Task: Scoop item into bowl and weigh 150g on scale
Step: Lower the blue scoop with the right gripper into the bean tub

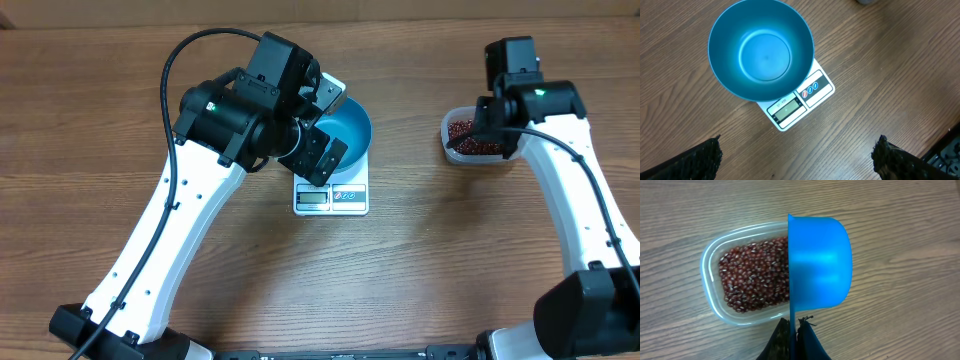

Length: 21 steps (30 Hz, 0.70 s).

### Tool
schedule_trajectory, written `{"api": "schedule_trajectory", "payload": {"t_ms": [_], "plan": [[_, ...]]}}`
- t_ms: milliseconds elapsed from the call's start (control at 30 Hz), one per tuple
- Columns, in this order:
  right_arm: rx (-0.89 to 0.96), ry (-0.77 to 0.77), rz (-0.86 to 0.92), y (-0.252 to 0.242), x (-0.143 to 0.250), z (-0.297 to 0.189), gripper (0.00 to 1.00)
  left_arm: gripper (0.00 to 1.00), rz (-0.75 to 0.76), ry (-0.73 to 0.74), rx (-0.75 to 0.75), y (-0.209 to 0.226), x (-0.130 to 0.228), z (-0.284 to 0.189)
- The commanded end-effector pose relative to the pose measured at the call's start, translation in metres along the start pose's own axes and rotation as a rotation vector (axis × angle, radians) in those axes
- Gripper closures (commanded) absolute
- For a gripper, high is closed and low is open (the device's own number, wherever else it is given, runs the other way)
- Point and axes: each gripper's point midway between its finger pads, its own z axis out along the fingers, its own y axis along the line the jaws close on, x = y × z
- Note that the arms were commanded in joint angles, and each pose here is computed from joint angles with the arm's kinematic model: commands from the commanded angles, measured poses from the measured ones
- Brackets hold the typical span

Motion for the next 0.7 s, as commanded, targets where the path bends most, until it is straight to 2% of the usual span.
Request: {"api": "schedule_trajectory", "payload": {"t_ms": [0, 267, 667], "plan": [[0.011, -0.029, -0.006, 0.002, -0.011, -0.003, 0.96, 0.0, 0.015, 0.009, 0.011, 0.0, 0.001, 0.004], [0.109, 0.021, -0.056, 0.001, -0.004, 0.019, 0.96, 0.01, 0.014, 0.016, 0.012, 0.0, 0.001, 0.008], [0.13, 0.069, -0.096, 0.006, 0.005, 0.031, 0.96, 0.0, 0.017, -0.001, 0.01, 0.001, -0.003, 0.008]]}}
